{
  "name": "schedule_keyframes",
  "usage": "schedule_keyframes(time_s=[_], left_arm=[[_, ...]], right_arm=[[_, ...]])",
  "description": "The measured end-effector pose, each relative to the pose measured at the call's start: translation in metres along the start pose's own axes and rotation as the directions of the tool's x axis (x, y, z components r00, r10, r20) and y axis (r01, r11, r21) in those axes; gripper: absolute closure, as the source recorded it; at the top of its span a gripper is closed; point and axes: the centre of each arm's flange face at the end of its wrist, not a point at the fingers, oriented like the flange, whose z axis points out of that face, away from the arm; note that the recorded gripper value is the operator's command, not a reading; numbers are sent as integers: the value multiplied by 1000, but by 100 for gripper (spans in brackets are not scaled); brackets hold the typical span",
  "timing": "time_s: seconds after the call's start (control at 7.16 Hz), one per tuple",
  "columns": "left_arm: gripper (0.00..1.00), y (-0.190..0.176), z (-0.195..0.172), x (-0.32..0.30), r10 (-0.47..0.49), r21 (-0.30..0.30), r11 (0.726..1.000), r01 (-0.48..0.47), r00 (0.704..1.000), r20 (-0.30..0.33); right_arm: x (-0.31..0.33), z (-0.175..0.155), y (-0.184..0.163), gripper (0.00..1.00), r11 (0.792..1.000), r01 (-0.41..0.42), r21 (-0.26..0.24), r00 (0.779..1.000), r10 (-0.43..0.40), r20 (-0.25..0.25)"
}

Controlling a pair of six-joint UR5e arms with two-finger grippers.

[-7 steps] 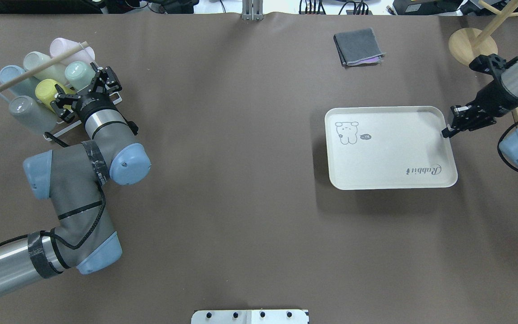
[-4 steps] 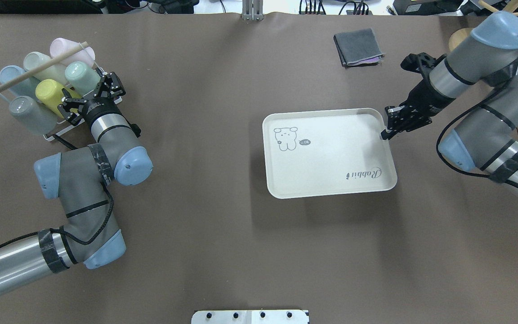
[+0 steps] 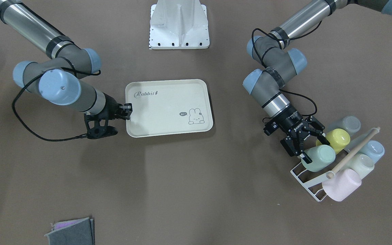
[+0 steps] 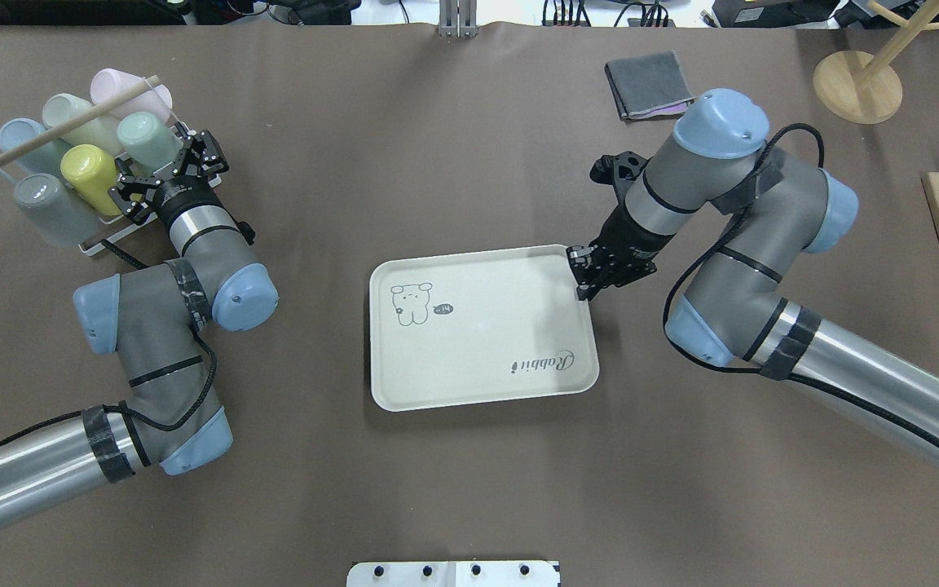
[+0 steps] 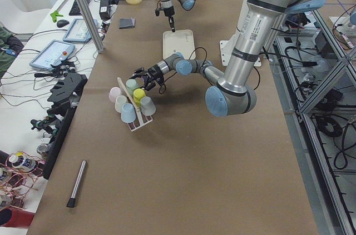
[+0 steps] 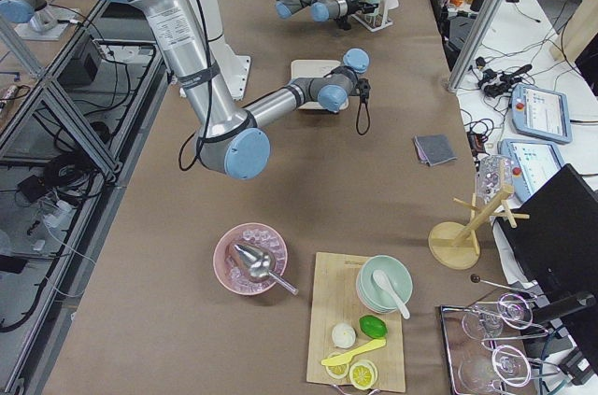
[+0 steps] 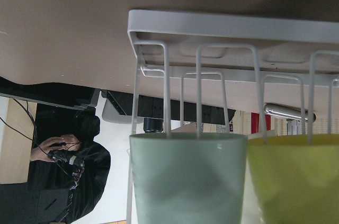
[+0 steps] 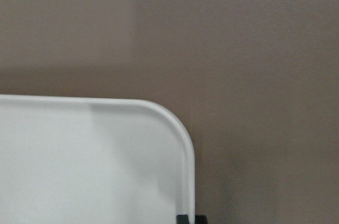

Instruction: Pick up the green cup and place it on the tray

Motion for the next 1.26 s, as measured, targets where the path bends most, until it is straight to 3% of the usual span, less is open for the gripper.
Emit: schedule_keyframes(time_s=[0.7,0.84,0.98,1.26], left_arm=[[2,-17,14,1,7,-28,1000,-7,1000,5],[2,-19,14,1,10,-29,1000,-10,1000,4],[2,-20,15,1,14,-30,999,-14,1000,2],[2,-22,17,1,19,-32,999,-19,1000,0]], right_arm=[[-54,37,6,100,998,-64,20,997,64,-29],[-53,38,6,79,997,-69,20,997,70,-30],[-51,39,7,1,997,-72,19,997,73,-30],[-36,32,12,0,996,-82,22,996,82,-33]])
